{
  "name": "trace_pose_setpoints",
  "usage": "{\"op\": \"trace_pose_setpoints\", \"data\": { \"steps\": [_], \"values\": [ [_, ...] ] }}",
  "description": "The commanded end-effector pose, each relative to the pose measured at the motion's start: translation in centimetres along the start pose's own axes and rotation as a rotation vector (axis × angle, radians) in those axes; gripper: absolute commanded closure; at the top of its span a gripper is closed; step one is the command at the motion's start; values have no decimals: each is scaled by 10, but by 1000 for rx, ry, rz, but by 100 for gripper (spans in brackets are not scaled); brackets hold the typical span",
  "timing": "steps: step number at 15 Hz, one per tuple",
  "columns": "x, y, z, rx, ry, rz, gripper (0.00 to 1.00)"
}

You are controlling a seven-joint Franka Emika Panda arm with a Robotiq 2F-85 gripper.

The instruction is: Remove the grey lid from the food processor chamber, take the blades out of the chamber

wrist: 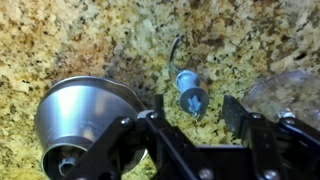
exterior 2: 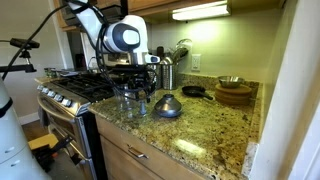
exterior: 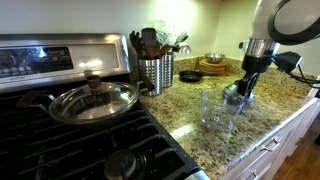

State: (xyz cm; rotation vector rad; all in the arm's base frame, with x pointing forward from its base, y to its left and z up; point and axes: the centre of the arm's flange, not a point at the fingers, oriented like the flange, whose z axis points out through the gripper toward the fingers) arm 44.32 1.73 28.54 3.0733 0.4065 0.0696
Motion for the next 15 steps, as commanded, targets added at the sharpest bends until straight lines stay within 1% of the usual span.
{"op": "trace_pose_setpoints", "data": {
  "steps": [1, 2, 3, 6, 11, 12, 13, 15],
  "values": [
    [-15, -6, -33, -19, 20, -2, 7],
    [-15, -5, -42, -24, 28, -2, 2],
    [-15, -4, -49, -29, 35, -2, 0],
    [-15, 0, -74, -33, 49, 7, 0],
    [-23, -1, -109, -23, 29, 13, 0],
    [-24, -2, -114, -25, 26, 14, 0],
    [-16, 2, -95, -29, 33, 7, 0],
    [-17, 2, -98, -30, 36, 7, 0]
  ]
}}
